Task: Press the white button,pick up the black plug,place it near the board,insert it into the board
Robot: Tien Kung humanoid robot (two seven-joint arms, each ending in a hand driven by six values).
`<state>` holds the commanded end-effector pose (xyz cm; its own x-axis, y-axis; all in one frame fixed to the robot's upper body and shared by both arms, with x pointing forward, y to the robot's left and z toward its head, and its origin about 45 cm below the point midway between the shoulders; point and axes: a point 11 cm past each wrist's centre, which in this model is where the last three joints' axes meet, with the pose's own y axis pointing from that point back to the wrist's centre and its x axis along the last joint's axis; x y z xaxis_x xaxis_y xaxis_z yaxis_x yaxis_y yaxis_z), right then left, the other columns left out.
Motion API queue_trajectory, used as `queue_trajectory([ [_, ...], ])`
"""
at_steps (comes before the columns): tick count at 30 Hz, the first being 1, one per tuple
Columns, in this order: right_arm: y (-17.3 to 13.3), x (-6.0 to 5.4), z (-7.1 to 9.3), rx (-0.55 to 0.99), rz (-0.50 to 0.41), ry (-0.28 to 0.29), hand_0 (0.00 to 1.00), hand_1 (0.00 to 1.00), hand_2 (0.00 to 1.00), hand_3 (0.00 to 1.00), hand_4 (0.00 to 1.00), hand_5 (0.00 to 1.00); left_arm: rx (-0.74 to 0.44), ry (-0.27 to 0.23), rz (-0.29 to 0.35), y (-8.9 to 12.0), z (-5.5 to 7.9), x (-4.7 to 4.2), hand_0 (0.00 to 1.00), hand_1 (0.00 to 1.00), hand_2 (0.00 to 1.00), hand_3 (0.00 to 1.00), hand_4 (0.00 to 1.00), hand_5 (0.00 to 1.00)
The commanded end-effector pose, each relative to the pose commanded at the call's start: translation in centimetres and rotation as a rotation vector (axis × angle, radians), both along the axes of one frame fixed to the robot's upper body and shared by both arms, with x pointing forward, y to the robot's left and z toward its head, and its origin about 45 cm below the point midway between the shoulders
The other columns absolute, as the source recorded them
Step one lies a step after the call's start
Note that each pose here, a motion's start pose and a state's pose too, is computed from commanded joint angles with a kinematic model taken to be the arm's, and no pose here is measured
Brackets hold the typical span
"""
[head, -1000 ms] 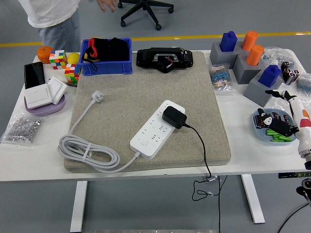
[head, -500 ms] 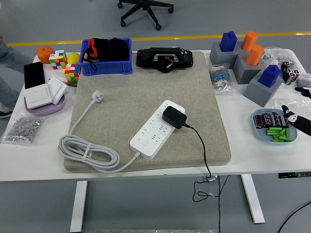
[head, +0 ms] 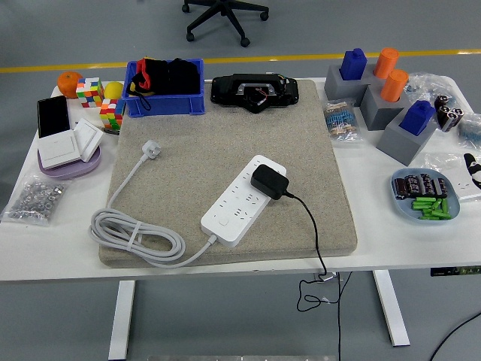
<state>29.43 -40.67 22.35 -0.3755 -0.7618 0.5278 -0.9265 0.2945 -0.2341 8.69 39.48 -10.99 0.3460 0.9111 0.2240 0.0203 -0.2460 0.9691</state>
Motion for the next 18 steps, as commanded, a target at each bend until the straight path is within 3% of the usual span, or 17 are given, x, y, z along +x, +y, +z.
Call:
queue_trajectory([
  [18, 0.22, -0.37, 0.67, 0.063, -0.008, -0.017, 0.822, 0.698, 0.693, 0.662, 0.835, 0.212, -0.003, -0.002, -0.001, -0.13, -0.02, 0.09, 0.691, 0.666, 0.642, 0.644, 0.559, 0.172],
])
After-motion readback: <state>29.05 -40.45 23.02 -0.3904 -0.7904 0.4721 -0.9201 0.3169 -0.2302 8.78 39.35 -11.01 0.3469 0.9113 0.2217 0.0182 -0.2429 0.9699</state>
